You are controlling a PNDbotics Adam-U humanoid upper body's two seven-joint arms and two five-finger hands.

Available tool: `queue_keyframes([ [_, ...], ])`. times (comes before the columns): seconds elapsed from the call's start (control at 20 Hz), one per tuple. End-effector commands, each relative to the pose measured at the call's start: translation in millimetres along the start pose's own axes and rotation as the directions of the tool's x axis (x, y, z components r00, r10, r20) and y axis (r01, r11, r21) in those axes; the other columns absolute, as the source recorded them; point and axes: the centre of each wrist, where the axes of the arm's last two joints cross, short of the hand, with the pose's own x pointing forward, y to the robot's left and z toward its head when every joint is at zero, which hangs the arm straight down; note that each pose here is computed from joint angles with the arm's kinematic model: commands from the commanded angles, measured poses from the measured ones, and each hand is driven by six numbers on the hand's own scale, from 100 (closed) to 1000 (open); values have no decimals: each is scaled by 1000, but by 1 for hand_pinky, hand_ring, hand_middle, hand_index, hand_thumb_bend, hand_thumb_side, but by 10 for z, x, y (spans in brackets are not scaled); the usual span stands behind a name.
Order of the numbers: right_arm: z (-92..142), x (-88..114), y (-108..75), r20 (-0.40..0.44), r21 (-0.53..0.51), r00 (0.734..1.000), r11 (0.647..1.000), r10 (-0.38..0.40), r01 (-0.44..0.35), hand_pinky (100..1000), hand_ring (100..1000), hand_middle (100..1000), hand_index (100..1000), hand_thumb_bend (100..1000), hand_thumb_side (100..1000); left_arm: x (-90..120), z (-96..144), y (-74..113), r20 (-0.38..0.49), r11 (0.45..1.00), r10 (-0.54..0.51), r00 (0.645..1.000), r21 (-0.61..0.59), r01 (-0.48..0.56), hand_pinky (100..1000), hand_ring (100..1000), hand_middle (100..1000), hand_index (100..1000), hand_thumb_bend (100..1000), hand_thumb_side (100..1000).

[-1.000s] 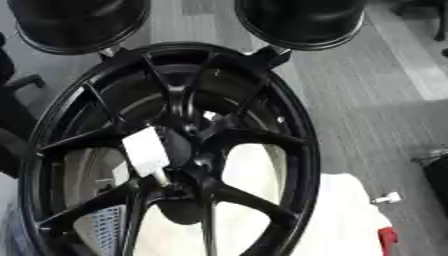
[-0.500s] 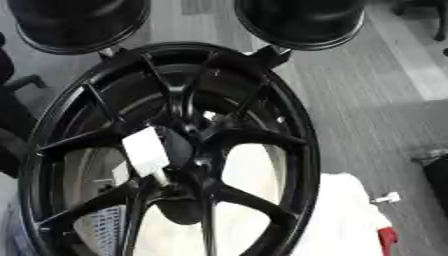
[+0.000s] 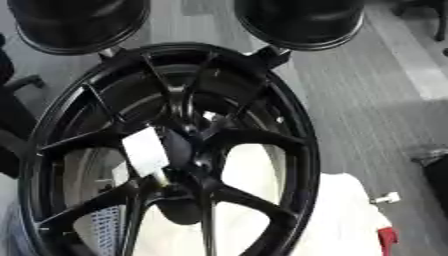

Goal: Pull the pin out of the wheel hub.

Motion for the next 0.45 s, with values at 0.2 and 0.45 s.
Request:
queue_keyframes([
  [0.2,-56,119,5,51,24,999,1000,11,-12,792,679,664,799,100,561,618,-188,228,291,989,-136,947,-21,148,845,762,682,778,100,346],
  [0.45,-53,114,10,48,30,999,1000,9,-10,792,679,665,799,100,561,1093,-264,248,510,966,-208,835,-25,256,842,757,677,774,100,333],
])
